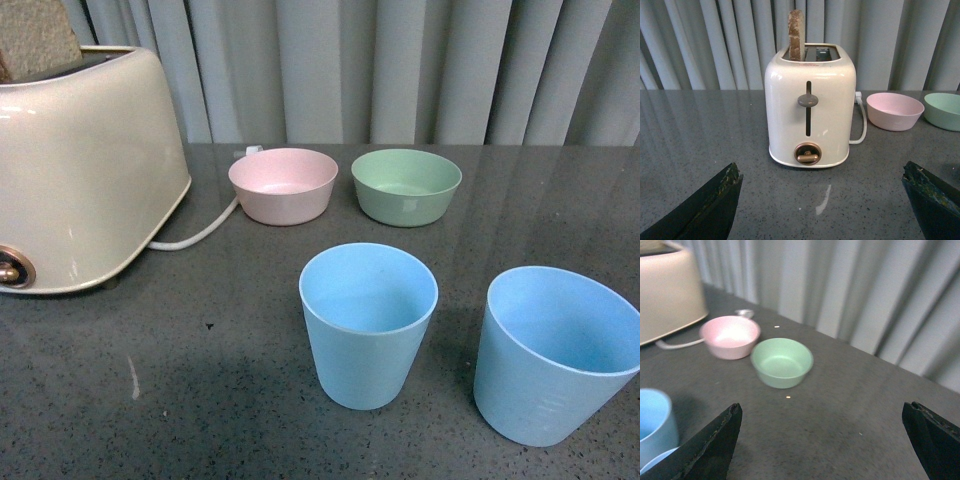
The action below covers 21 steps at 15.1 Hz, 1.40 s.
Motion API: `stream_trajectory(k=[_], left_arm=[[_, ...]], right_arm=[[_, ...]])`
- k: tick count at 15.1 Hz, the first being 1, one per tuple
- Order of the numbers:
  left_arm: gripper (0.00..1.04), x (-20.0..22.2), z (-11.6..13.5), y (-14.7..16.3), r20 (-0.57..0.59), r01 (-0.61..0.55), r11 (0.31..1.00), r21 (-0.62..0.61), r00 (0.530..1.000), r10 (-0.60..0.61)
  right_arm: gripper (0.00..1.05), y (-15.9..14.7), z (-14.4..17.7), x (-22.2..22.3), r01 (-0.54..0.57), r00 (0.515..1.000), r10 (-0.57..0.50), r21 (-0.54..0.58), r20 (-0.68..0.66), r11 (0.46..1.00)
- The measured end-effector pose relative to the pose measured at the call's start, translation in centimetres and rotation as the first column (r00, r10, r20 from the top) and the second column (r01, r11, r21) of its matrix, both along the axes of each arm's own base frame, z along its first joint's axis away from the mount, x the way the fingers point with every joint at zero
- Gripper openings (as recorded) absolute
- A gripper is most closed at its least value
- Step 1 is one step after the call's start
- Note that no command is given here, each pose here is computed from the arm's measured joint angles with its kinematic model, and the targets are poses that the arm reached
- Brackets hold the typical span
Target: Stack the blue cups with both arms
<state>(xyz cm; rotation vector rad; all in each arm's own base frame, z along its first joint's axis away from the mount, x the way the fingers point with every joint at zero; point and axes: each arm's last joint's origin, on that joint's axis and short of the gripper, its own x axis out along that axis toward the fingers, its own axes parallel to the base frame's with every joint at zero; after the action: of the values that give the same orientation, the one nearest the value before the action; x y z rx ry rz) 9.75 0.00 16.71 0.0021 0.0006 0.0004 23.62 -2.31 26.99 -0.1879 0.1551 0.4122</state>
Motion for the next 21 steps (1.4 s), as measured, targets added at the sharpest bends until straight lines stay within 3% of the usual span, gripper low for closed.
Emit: stream_trajectory(k=[3, 5, 7, 8, 9, 12, 17, 21], left_arm=[[0.98, 0.0, 0.0, 0.0, 0.000, 0.000, 1.000, 0.000, 1.000, 0.000], [0.98, 0.0, 0.0, 0.0, 0.000, 0.000, 1.000, 0.000, 1.000, 0.000], [0.98, 0.0, 0.0, 0.0, 0.000, 0.000, 1.000, 0.000, 1.000, 0.000], [0.98, 0.0, 0.0, 0.0, 0.000, 0.000, 1.000, 0.000, 1.000, 0.000], [0.98, 0.0, 0.0, 0.0, 0.000, 0.000, 1.000, 0.000, 1.000, 0.000], [0.98, 0.0, 0.0, 0.0, 0.000, 0.000, 1.000, 0.000, 1.000, 0.000], [0.98, 0.0, 0.0, 0.0, 0.000, 0.000, 1.000, 0.000, 1.000, 0.000], [0.98, 0.0, 0.0, 0.0, 0.000, 0.000, 1.000, 0.000, 1.000, 0.000]], right_arm=[[0.98, 1.2, 1.5, 0.6, -0.311, 0.950, 0.309, -0.201, -0.044, 0.929], [0.98, 1.5, 1.4, 0.5, -0.447, 0.895, 0.426, -0.272, -0.135, 0.852], [0.98, 2.5, -0.2, -0.6, -0.599, 0.801, 0.541, -0.325, -0.257, 0.732], [0.98, 2.9, -0.9, -0.7, -0.631, 0.776, 0.571, -0.357, -0.270, 0.689], [0.98, 3.3, -1.5, -0.3, -0.623, 0.780, 0.571, -0.398, -0.254, 0.674], [0.98, 3.8, -2.8, 1.6, -0.591, 0.807, 0.525, -0.363, -0.272, 0.720], [0.98, 5.0, -4.1, 3.5, -0.585, 0.786, 0.491, -0.197, -0.375, 0.787], [0.85, 5.4, -5.9, 5.3, -0.545, 0.792, 0.431, -0.183, -0.432, 0.818]])
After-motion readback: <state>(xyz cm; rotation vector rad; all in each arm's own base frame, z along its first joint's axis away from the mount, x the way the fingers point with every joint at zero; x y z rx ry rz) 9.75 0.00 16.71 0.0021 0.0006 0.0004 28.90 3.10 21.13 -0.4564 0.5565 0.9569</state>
